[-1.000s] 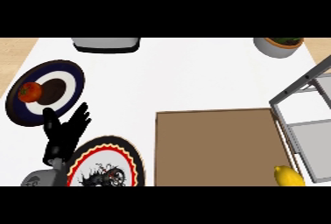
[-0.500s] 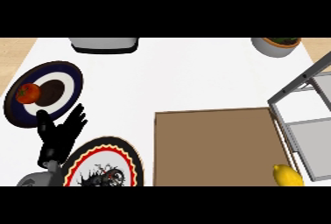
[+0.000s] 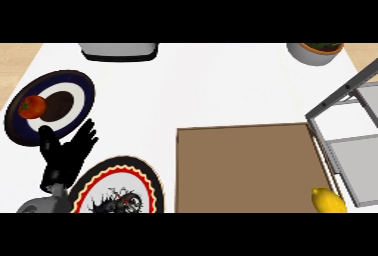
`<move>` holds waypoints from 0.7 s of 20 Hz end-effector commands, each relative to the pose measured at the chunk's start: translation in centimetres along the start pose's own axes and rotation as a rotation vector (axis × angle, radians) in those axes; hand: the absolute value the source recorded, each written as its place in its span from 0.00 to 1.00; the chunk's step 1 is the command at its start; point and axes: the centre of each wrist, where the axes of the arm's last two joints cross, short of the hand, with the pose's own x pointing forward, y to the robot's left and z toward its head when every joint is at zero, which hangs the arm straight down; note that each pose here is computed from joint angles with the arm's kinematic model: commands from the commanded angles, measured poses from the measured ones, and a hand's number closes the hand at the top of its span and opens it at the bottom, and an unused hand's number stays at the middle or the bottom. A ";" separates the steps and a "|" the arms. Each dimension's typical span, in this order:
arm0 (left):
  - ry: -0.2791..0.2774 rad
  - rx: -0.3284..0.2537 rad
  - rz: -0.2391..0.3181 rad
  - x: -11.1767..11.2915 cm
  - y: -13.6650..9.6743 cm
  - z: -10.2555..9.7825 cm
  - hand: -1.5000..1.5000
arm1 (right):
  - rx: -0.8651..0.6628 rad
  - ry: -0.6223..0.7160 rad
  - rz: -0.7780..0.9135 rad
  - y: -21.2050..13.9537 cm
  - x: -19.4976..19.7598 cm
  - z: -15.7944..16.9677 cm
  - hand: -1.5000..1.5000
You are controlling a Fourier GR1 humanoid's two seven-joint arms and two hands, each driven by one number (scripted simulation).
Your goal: Pick the squash from the tray and place it in the tiered shelf
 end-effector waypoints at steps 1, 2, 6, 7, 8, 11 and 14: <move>-0.004 -0.011 -0.001 -0.9 0.7 1.0 0.50 | -0.019 0.025 -0.162 -0.9 -1.2 0.3 0.00; -0.002 0.010 0.003 -0.2 0.0 -0.1 0.50 | -0.013 0.013 -0.200 -0.8 0.3 -0.9 0.00; 0.000 0.007 0.002 0.3 0.1 -0.3 0.50 | -0.038 0.043 -0.358 -1.9 1.1 -0.9 0.00; -0.013 -0.002 -0.015 1.0 -1.3 -0.6 0.50 | -0.097 0.041 -0.398 -2.3 -0.1 -0.8 0.00; -0.006 -0.004 -0.022 -1.0 -0.1 0.1 0.50 | -0.135 0.065 -0.404 -2.1 0.6 -1.1 0.00; -0.004 -0.013 0.003 0.7 0.1 -0.7 0.50 | -0.269 0.053 -0.402 -5.5 1.0 0.7 0.00; -0.012 -0.006 -0.011 1.5 -1.3 -0.8 0.50 | -0.390 0.122 -0.336 -8.4 1.9 2.1 0.00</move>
